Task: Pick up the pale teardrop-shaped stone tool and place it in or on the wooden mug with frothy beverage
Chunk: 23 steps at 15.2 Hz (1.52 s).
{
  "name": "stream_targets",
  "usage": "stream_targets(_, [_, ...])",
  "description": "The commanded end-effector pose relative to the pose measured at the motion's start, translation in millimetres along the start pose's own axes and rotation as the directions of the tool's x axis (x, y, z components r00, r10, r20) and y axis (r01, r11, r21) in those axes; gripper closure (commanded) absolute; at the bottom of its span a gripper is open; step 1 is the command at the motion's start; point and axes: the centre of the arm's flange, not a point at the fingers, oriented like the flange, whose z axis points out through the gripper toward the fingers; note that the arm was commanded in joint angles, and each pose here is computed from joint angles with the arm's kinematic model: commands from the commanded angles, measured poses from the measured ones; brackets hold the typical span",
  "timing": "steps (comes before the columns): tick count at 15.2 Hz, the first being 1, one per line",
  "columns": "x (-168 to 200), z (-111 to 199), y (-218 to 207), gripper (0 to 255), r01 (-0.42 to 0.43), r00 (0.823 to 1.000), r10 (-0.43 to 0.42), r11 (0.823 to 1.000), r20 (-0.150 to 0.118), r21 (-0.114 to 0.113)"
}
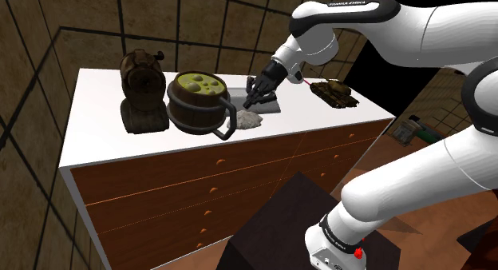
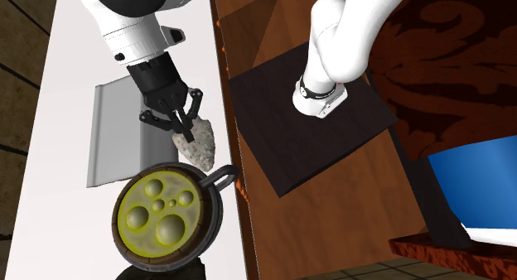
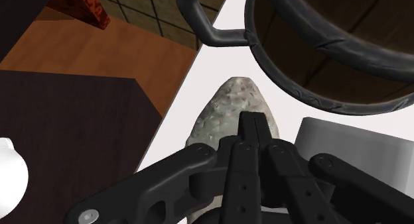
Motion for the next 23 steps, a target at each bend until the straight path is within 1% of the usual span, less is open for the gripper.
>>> stream_targets(1, [0, 0, 0, 255, 0.0, 1.0, 0.0, 1.0, 0.0, 0.0])
stream_targets(2, [0, 0, 0, 0, 0.0, 1.0, 0.0, 1.0, 0.0, 0.0])
stream_targets(3, [-39, 15, 0, 0, -0.011, 0.978, 0.01, 1.0, -0.21, -0.002])
stream_targets(4, [-74, 37, 0, 0, -0.022, 0.912, 0.019, 1.0, -0.41, -0.002])
stream_targets(5, [-104, 67, 0, 0, -0.032, 0.806, 0.027, 0.999, -0.592, 0.001])
stream_targets(6, [-127, 102, -1, 0, -0.042, 0.664, 0.033, 0.999, -0.747, 0.006])
stream_targets(7, [-134, 118, -1, 0, -0.046, 0.593, 0.034, 0.999, -0.805, 0.009])
stream_targets(15, [-102, 142, 0, 0, -0.046, 0.593, 0.034, 0.999, -0.805, 0.009])
stream_targets(22, [-102, 142, 0, 0, -0.046, 0.593, 0.034, 0.999, -0.805, 0.009])
stream_targets(23, [-103, 143, 2, 255, -0.046, 0.593, 0.034, 0.999, -0.805, 0.009])
